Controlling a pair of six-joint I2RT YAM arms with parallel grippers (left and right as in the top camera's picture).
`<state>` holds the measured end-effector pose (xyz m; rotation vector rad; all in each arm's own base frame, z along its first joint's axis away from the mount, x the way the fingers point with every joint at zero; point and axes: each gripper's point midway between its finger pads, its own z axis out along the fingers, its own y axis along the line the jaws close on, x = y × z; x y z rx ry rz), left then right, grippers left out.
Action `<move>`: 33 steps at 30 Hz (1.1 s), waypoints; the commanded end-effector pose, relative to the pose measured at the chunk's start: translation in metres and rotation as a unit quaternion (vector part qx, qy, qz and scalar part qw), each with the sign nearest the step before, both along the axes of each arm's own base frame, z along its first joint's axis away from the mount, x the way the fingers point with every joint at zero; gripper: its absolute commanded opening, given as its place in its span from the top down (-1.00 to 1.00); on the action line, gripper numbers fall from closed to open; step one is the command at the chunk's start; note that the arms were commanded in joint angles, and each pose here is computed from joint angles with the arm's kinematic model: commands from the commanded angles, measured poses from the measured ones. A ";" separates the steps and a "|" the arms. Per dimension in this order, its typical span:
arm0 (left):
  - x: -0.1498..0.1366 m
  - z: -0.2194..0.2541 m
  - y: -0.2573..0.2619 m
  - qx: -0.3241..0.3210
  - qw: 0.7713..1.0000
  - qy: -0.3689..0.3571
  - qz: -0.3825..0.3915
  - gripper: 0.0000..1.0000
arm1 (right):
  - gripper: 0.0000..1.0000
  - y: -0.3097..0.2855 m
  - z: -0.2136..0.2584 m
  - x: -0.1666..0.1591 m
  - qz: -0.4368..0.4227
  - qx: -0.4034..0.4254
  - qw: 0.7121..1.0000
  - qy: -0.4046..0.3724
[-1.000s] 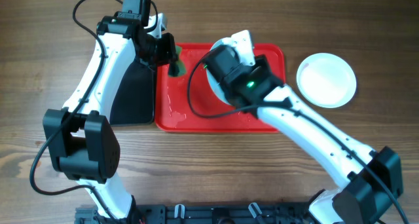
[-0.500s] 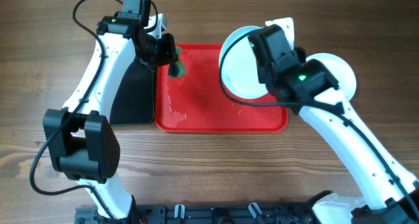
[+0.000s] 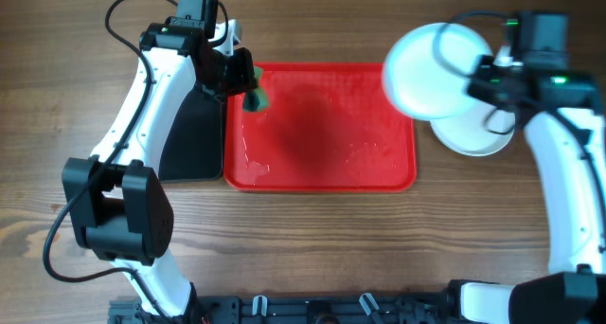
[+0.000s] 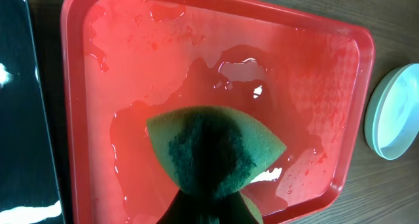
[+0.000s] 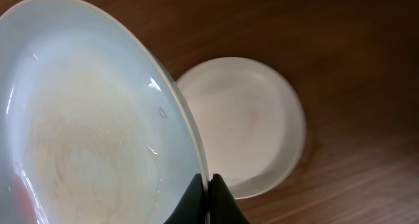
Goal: Clean dirty plates on tray and stack at the side
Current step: 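Lower the plate onto the white plate stack and release it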
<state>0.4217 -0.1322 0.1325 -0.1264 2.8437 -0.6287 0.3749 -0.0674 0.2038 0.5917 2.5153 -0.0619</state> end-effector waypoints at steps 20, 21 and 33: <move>0.001 0.004 0.001 0.001 1.000 -0.005 0.003 0.92 | 0.48 -0.064 -0.138 -0.027 -0.099 0.094 0.982 0.128; 0.001 0.004 0.001 0.001 1.000 -0.005 0.003 0.92 | 0.41 -0.061 -0.138 -0.026 -0.091 0.099 0.983 0.127; -0.004 0.022 0.030 0.007 0.999 -0.007 0.036 0.92 | 0.03 0.002 -0.074 0.008 0.084 0.200 0.976 0.024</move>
